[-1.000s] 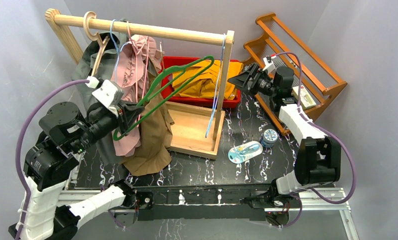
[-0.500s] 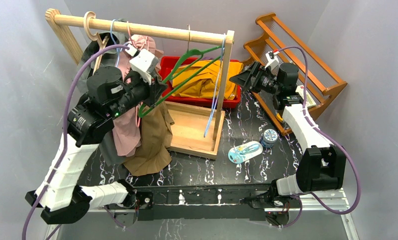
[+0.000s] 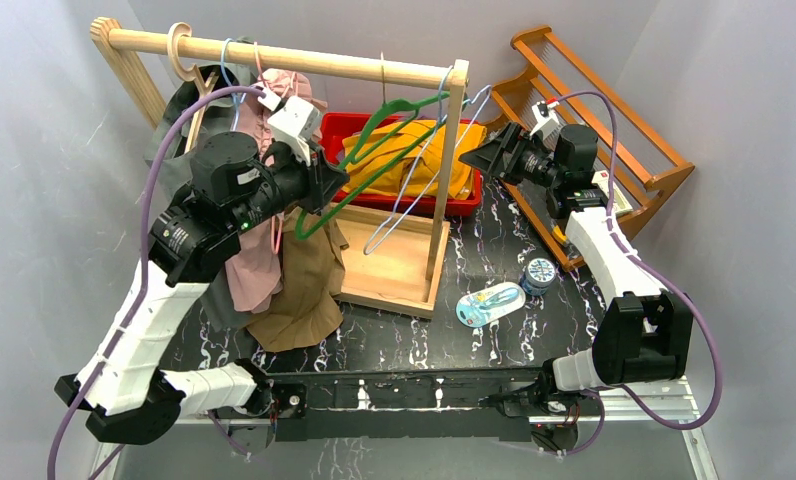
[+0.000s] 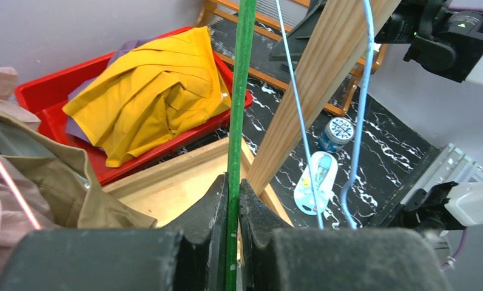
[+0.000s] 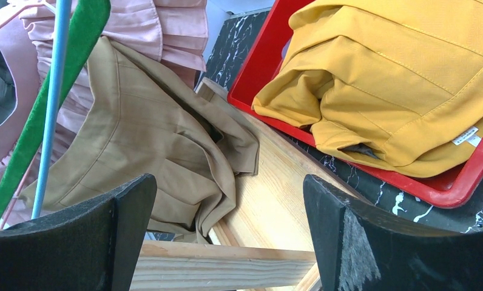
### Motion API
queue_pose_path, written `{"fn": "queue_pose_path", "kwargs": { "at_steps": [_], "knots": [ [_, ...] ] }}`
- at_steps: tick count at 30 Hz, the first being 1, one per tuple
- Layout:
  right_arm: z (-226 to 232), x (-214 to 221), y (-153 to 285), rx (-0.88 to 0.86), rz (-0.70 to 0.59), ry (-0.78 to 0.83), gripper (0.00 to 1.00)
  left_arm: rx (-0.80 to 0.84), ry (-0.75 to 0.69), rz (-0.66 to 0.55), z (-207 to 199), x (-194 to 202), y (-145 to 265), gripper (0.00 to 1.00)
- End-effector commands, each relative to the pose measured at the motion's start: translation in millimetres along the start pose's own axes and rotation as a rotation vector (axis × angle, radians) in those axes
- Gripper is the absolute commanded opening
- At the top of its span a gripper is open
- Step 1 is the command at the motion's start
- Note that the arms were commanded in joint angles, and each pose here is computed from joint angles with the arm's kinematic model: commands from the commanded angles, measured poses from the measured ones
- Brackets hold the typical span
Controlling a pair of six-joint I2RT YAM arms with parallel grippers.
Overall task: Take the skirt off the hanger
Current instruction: Place the hanger at the clothesline.
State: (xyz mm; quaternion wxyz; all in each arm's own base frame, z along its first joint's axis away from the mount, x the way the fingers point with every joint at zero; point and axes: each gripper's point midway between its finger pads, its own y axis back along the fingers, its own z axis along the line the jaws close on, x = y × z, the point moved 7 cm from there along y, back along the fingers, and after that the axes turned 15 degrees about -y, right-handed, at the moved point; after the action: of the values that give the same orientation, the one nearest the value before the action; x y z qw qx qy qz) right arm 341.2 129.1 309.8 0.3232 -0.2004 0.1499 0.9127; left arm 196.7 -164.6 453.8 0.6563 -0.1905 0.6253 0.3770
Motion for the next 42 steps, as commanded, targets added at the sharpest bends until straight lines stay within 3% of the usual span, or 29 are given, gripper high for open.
{"fn": "queue_pose_path", "kwargs": {
  "at_steps": [1, 28, 34, 37, 39, 42],
  "knots": [
    [25.8, -14.3, 6.3, -0.065, -0.05, 0.091, 0.98, 0.053, 0.062, -0.061, -7.2, -8.0, -3.8, 0.0],
    [20.3, -10.6, 8.7, -0.058, -0.054, 0.086, 0.98, 0.458, 0.025, -0.159, -56.2, -0.1, -15.3, 0.0],
    [18.4, -9.9, 9.8, -0.054, -0.056, 0.083, 0.98, 0.455, 0.023, -0.154, -60.3, -0.3, -26.3, 0.0],
    [19.5, -10.1, 10.8, -0.057, -0.057, 0.085, 0.98, 0.353, 0.055, -0.123, -52.4, 3.8, -36.8, 0.0],
    [20.1, -10.0, 11.2, -0.059, -0.056, 0.087, 0.98, 0.326, 0.058, -0.112, -50.0, 6.7, -37.6, 0.11],
    [20.6, -9.5, 11.7, -0.061, -0.053, 0.088, 0.98, 0.301, 0.055, -0.118, -48.0, 9.8, -30.4, 0.36]
  ]
}}
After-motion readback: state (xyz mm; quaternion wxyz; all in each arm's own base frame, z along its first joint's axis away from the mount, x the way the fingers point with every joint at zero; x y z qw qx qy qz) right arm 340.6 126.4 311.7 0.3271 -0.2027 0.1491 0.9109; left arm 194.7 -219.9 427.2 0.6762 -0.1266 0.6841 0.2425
